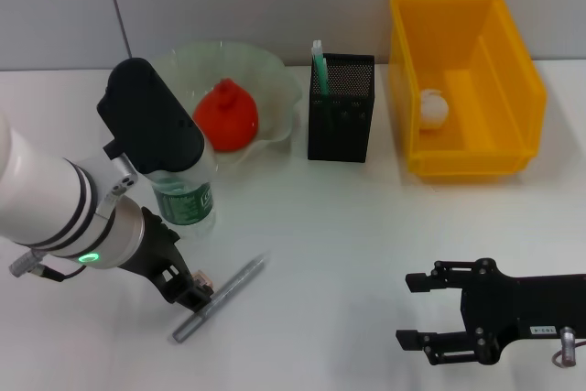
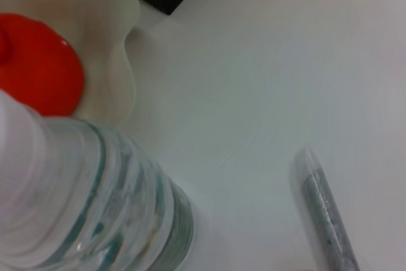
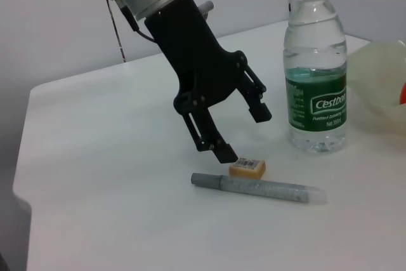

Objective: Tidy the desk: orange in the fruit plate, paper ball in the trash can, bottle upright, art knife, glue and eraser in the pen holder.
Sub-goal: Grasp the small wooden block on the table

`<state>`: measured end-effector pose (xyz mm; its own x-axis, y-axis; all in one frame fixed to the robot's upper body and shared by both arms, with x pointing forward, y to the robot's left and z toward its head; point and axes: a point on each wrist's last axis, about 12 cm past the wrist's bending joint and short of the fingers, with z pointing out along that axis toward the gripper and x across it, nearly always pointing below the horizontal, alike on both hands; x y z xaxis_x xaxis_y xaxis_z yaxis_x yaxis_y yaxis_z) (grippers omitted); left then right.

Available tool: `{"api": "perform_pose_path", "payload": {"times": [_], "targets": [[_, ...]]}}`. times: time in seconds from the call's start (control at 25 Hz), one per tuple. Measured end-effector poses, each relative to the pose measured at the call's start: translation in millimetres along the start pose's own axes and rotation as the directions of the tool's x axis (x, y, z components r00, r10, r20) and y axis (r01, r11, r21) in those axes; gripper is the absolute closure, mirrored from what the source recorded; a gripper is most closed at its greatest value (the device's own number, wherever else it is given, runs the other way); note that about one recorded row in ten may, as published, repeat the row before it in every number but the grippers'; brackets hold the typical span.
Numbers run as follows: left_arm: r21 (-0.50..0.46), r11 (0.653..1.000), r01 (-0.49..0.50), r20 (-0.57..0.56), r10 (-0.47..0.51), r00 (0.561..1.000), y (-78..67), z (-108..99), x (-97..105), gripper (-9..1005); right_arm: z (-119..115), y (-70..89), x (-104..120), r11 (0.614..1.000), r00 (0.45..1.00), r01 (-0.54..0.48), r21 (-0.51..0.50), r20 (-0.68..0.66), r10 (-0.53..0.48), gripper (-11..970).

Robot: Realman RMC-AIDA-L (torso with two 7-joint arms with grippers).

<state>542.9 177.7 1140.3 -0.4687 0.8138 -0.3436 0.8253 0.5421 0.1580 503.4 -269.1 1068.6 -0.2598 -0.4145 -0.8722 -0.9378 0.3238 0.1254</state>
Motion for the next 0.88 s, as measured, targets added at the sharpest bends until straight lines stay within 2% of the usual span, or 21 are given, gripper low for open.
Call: {"api": "perform_pose_path", "payload": {"times": [0.52,0.72,0.84,0.88], "targets": [[0.003,1.000,-0.021,-0.018,0.021,1.000,-8.2,3.8,-3.6,137,0.2,0.2,1.0,1.000,1.000,-0.001,0.001,0.001,0.001,214],[0.010,1.000,-0.029,-0.033,0.029,0.999,-9.1,8.2,-5.3,281,1.9,0.6,4.1,1.000,1.000,-0.009,0.002,-0.001,0.009,216],[0.008,1.000,-0.022,-0.035,0.023,0.999,-7.6,10.3,-6.1,475,1.8,0.7,4.6,1.000,1.000,-0.007,0.002,0.000,0.007,217],[0.006,1.000,-0.020,-0.035,0.021,0.999,-7.0,10.5,-6.2,479,1.8,0.8,4.6,1.000,1.000,-0.007,0.002,0.000,0.007,217]]}}
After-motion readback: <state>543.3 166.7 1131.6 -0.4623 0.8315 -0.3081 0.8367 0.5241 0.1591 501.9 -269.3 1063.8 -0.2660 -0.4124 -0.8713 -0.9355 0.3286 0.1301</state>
